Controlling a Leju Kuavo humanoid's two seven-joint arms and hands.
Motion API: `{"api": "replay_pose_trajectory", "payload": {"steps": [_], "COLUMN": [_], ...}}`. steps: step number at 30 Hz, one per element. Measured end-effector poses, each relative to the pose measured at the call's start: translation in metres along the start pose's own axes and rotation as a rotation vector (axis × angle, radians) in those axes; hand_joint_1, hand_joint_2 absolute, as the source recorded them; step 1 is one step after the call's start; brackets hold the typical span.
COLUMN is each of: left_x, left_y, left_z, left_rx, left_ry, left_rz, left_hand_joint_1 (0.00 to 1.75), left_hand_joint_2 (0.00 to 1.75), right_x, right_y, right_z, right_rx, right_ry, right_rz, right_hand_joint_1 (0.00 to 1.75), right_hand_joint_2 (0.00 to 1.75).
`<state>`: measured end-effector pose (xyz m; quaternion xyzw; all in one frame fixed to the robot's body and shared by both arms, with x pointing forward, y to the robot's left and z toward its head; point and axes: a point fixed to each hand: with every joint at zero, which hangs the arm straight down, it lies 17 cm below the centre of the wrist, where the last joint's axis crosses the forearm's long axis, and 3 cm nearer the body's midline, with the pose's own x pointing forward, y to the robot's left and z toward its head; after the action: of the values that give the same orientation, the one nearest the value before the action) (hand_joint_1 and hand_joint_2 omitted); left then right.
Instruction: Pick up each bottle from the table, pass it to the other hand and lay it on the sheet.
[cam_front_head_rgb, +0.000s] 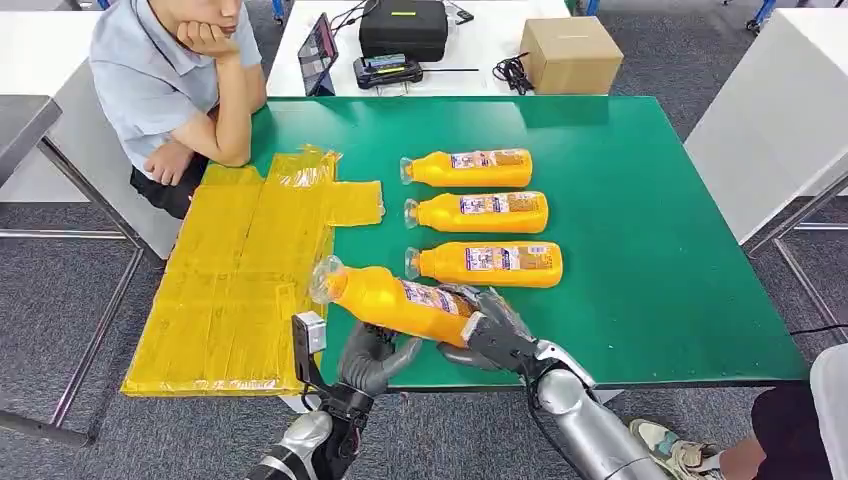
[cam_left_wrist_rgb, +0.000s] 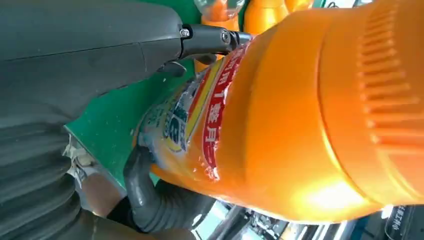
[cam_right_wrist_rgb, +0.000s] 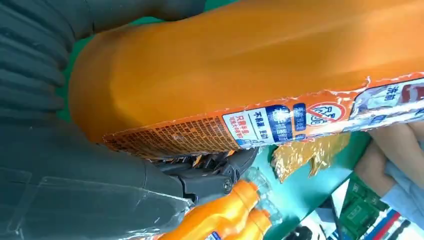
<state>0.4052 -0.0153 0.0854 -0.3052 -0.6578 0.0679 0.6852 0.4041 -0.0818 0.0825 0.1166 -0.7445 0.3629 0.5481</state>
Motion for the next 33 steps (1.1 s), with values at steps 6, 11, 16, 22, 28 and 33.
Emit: {"api": "replay_pose_trajectory", "payload": {"steps": [6,11,16,22,28,33], "left_x": [0.008,0.017,0.02,0.018,0.019,0.022], "left_y": [0.005,0.009,0.008,0.002,0.002,0.0], "left_z": [-0.004,-0.009,-0.01,-0.01,-0.01,-0.011], "left_rx": [0.042,0.066,0.065,0.028,0.021,0.015], "left_ry": [-0.042,-0.08,-0.085,-0.065,-0.062,-0.064], "left_rz": [-0.034,-0.075,-0.064,0.003,0.028,0.046], "left_hand_joint_1": [0.0,0.0,1.52,1.75,1.75,1.75], "left_hand_joint_2": [1.75,1.75,1.75,1.75,1.75,1.75], "right_x": [0.001,0.001,0.0,-0.001,0.001,0.0], "right_y": [0.009,0.02,0.027,0.029,0.032,0.033], "right_z": [-0.002,-0.003,-0.003,-0.003,-0.004,-0.004], "right_rx": [0.018,0.042,0.058,0.058,0.067,0.065], "right_ry": [-0.002,0.002,0.006,0.008,0.002,0.007], "right_rz": [-0.01,-0.022,-0.032,-0.056,-0.067,-0.078], "right_hand_joint_1": [1.61,1.55,1.52,1.1,0.0,0.0], "right_hand_joint_2": [1.75,1.75,1.75,1.75,1.75,1.75]}}
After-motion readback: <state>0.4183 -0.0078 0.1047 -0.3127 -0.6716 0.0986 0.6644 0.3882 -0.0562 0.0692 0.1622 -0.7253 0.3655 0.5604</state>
